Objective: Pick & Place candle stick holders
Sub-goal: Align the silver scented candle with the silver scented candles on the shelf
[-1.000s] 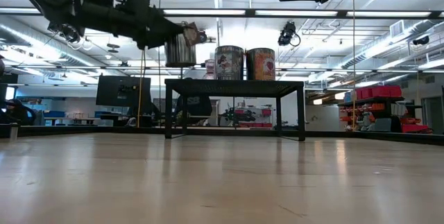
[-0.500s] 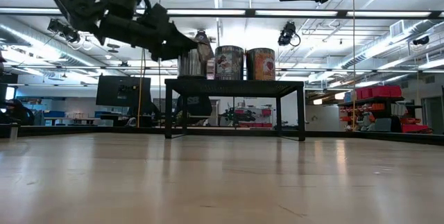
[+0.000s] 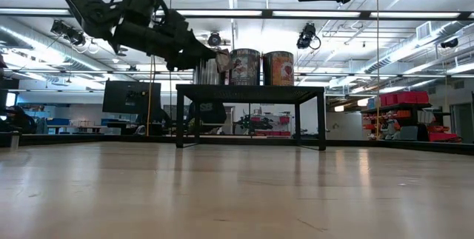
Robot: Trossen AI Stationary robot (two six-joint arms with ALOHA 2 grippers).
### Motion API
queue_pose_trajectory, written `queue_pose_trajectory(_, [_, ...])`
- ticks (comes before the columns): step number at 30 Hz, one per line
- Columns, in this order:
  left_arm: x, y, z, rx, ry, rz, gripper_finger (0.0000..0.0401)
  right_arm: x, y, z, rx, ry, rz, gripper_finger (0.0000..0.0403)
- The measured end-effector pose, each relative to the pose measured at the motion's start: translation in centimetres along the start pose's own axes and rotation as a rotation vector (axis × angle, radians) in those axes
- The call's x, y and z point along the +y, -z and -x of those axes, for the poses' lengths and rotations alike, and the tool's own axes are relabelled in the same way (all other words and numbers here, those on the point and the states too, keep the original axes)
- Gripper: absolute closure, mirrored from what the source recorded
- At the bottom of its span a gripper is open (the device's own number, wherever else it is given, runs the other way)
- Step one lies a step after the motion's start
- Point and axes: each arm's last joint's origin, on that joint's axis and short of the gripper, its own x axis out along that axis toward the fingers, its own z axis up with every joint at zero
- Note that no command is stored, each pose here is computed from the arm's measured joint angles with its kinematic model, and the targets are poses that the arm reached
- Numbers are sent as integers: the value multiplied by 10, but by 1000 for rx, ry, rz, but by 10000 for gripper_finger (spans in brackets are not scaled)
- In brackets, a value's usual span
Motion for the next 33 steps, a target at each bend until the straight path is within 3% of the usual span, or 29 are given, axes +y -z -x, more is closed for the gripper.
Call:
queue_pose_trajectory(8, [1,0,0,-1,-52,25,60,0,0,0,0,0,0,14])
queue_pose_trajectory(11, [2,0,0,-2,-85,37,22,0,0,0,0,0,0,14])
queue_pose_trajectory(16, [3,0,0,-4,-92,39,69,0,0,0,0,0,0,14])
queue_pose_trajectory(21, [2,0,0,-5,-75,39,67,0,0,0,0,0,0,14])
queue_pose_trajectory(25, [-2,0,-1,-8,-62,38,19,0,0,0,0,0,0,14])
queue_pose_trajectory(33, [-10,-3,-2,-48,-27,28,51,0,0,0,0,0,0,14])
